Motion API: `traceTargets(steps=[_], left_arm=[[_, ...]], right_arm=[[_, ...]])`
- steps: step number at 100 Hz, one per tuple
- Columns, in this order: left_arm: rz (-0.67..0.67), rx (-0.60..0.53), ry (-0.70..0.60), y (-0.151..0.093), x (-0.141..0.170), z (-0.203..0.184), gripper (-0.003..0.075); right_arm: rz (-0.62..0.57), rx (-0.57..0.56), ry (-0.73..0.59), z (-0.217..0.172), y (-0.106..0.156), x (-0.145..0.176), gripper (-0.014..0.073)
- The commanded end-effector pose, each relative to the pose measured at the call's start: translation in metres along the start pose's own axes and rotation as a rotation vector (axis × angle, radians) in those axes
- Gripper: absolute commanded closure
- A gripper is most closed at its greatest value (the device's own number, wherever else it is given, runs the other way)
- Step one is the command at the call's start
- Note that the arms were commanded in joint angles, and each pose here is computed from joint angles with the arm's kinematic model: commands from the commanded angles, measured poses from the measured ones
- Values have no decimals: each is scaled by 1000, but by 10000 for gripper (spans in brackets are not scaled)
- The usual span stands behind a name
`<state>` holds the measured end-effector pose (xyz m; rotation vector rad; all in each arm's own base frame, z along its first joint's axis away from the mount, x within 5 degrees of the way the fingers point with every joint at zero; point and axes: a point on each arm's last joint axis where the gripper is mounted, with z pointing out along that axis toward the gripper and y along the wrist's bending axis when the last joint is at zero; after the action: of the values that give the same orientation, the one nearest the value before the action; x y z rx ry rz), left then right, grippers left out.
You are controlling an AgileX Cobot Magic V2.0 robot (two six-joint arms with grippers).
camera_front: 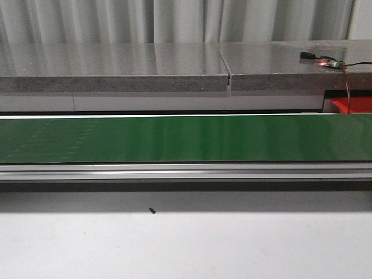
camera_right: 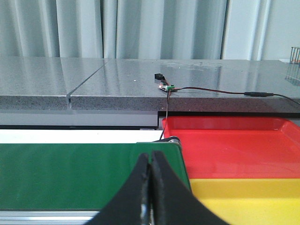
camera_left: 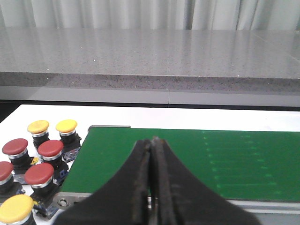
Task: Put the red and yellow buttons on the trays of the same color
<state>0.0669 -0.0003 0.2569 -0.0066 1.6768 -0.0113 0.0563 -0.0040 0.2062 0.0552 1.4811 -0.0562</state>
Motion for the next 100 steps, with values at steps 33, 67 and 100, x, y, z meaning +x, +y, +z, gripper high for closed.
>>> traceTargets(steps=[33, 67, 100], left_arm=[[-6, -3, 75, 0, -56, 42, 719], [-13, -2, 151, 0, -68, 65, 183], [-160, -108, 341, 17, -84, 98, 184]], right_arm=[[-15, -5, -110, -3, 0, -13, 662], [-15, -5, -110, -3, 0, -13, 662], [-15, -5, -110, -3, 0, -13, 662]])
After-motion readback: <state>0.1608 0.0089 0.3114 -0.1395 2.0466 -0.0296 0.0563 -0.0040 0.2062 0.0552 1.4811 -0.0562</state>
